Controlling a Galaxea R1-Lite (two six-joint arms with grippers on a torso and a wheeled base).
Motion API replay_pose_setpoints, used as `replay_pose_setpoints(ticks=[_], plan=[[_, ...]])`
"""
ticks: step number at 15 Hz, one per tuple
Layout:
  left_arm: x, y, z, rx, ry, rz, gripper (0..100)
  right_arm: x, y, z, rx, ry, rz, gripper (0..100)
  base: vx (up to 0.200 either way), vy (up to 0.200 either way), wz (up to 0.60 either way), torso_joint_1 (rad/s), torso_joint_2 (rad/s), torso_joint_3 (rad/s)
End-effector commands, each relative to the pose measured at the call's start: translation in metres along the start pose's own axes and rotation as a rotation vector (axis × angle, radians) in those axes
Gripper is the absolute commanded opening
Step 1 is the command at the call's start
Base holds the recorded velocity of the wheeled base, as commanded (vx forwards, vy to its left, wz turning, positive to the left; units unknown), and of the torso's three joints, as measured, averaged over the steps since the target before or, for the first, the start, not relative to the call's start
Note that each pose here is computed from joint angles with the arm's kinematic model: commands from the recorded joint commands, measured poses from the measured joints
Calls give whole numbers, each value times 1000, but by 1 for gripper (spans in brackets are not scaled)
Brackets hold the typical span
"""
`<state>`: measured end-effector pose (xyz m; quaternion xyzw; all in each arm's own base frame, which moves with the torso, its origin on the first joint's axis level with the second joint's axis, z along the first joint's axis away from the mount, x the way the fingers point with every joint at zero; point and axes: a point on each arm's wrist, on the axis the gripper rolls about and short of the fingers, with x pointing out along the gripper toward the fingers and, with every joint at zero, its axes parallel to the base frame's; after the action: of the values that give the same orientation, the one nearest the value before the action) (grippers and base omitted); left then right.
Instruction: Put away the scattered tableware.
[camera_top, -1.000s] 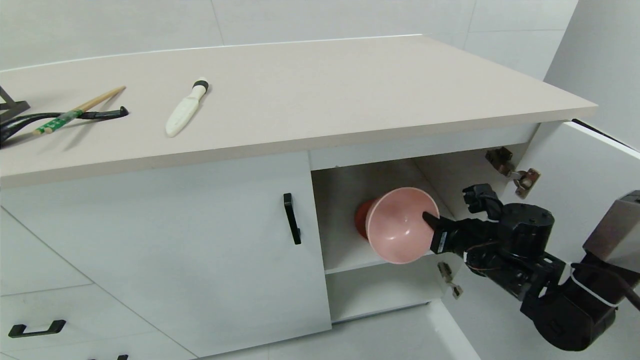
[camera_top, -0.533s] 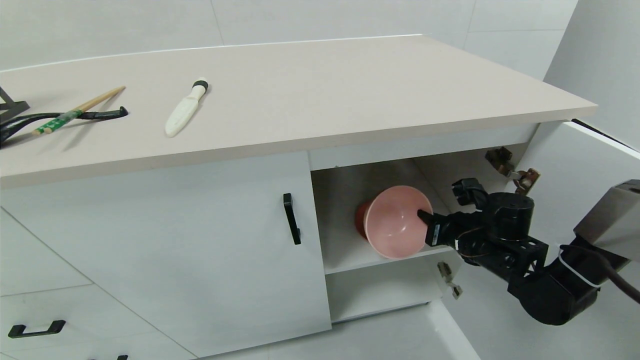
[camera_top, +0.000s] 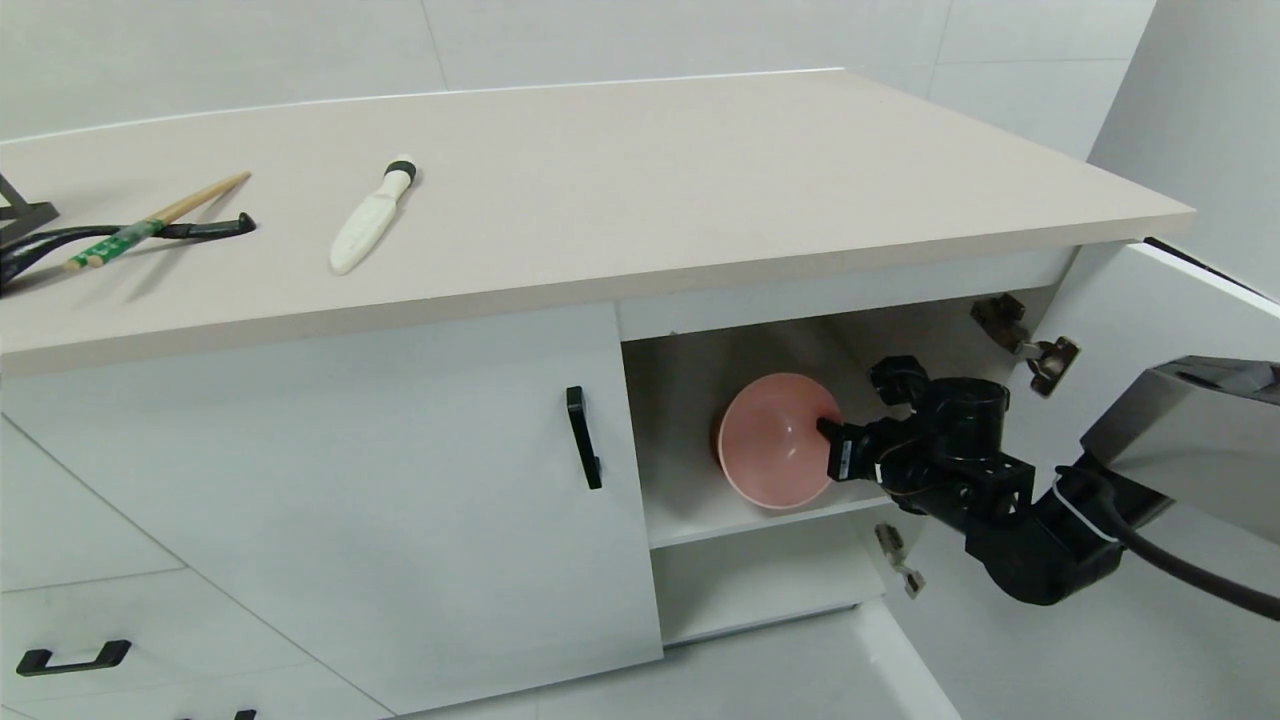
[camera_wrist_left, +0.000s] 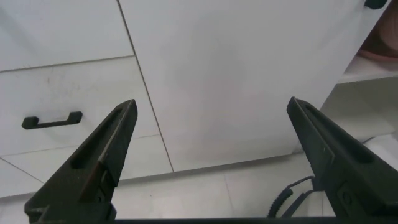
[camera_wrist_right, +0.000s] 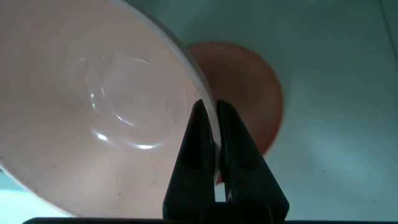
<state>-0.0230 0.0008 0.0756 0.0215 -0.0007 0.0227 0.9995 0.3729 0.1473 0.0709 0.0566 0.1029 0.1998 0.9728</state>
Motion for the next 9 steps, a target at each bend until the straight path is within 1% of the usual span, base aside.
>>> replay_pose_setpoints(ticks=[1,3,5,9], plan=[[0,0,0,9,2,1,100,7,-6,-4,-5,5,-14,0,0,0,0,0,0,0],[0,0,0,12,2,1,100,13,-13,-5,-11,15,-29,0,0,0,0,0,0,0],[0,0,0,14,2,-1,100,18,-14,-9,-11,27,-31,0,0,0,0,0,0,0],[0,0,0,11,2,1,100,17,-13,-8,-11,24,-30,0,0,0,0,0,0,0]])
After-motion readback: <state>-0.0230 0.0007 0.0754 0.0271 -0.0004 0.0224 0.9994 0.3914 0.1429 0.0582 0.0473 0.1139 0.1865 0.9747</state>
